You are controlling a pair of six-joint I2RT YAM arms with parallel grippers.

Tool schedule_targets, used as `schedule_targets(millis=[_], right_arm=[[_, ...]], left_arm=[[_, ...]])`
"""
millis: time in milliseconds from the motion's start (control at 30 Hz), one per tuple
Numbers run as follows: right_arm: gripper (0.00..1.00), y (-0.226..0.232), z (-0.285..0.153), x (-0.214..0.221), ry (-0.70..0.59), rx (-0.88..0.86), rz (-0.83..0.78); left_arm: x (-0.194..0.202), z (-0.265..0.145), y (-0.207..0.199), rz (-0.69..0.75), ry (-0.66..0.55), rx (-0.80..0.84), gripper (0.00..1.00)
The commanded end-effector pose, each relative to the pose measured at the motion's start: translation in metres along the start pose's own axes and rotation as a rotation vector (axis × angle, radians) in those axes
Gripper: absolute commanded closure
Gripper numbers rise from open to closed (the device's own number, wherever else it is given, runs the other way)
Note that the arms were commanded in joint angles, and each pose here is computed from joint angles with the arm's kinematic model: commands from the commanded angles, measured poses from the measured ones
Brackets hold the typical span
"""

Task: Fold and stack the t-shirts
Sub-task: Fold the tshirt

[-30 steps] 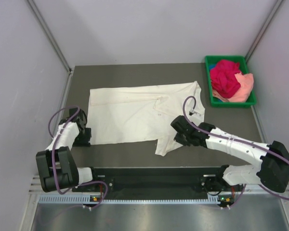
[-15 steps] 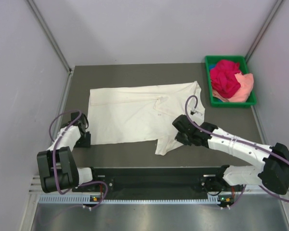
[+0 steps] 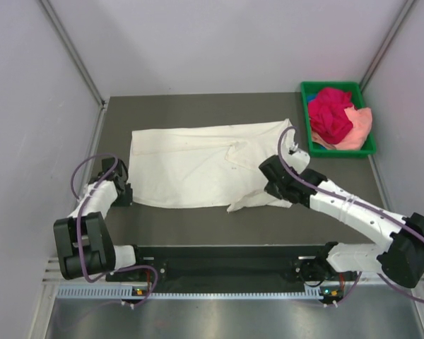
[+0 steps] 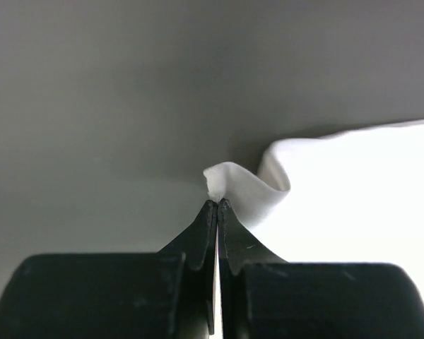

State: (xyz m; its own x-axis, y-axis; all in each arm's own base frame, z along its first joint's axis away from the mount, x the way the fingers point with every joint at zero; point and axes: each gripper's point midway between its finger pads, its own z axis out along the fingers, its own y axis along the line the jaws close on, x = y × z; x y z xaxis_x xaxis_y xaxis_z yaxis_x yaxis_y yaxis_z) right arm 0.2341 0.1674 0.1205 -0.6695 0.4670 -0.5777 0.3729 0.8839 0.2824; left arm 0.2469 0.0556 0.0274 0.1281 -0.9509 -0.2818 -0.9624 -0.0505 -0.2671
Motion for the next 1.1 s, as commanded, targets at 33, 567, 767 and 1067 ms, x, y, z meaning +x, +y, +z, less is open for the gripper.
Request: schedule_targets(millis=[33, 567, 767, 1067], right_arm=[[1.00, 0.023, -0.009, -0.055, -0.143, -0.058, -0.028], [1.00, 0.050, -0.003, -0.158, -0.366, -0.025, -0.171], [1.00, 0.058, 0.004, -0.201, -0.433, -0.001, -0.171], [1.00, 0.059, 0.038, -0.236, -0.427, 0.027, -0.193]], left_arm=[[-0.006, -0.008, -0.051, -0.020, 0.010, 0.116, 1.00], [-0.010, -0.006, -0.123, -0.012, 0.036, 0.096, 1.00], [-0.002, 0.004, -0.143, -0.013, 0.068, 0.064, 1.00], [0.000, 0.015, -0.170, -0.002, 0.048, 0.069, 1.00]])
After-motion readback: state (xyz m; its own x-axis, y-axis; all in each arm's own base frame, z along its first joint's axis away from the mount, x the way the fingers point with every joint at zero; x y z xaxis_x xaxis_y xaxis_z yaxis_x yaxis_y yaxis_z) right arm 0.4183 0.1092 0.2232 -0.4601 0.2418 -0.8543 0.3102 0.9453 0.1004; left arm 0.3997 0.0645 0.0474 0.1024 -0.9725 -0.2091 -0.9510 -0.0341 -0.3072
